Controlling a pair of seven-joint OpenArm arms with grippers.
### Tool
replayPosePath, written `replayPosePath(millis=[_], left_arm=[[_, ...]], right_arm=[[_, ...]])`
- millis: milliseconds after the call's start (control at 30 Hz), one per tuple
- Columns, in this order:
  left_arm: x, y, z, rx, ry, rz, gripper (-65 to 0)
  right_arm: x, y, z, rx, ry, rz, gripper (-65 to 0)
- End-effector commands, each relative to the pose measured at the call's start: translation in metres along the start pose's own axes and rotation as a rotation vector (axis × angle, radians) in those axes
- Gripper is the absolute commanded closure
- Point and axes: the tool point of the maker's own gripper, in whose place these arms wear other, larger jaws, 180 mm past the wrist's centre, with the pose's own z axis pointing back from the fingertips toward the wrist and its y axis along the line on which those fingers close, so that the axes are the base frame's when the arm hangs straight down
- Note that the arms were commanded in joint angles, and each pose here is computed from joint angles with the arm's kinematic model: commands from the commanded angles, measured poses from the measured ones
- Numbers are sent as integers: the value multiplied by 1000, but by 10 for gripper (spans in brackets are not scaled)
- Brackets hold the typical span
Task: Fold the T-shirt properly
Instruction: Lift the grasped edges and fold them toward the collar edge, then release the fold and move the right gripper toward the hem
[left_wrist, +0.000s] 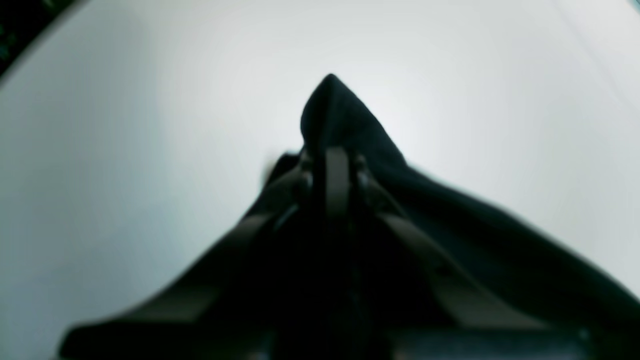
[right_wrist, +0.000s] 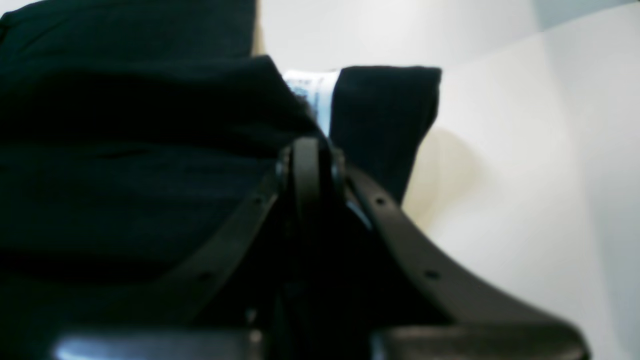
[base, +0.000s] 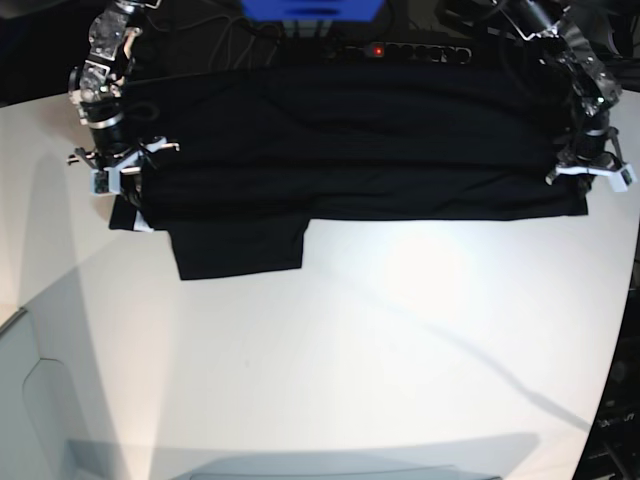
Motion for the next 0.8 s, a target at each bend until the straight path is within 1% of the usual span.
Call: replayPosePath(millis=[0, 67, 100, 300, 367, 433, 500, 600, 667, 767], left_arm=[[16, 2, 1, -5, -47, -10, -1], [15, 2, 1, -4, -45, -9, -1], [15, 2, 1, -4, -45, -9, -1], [13, 0, 0, -9, -34, -11, -5], [13, 0, 0, -8, -32, -12, -44], [13, 2, 1, -5, -35, -10, -118], [13, 3, 2, -3, -34, -12, -208], [11, 6, 7, 4, -33, -24, -291], [18, 4, 9, -2, -50, -37, -316], [22, 3, 14, -3, -59, -54, -318]], right_arm=[[16, -3, 0, 6, -55, 6, 0], [15, -4, 0, 6, -53, 11, 0], [15, -4, 0, 6, -52, 11, -21], [18, -6, 3, 0, -60, 19, -246], [21, -17, 9, -35, -72, 13, -286], [29, -21, 14, -56, -95, 14, -310], [42, -18, 17, -64, -129, 17, -318], [57, -19, 22, -80, -167, 29, -320], [67, -15, 24, -82, -195, 27, -321], [79, -11, 25, -81, -222, 35, -322]])
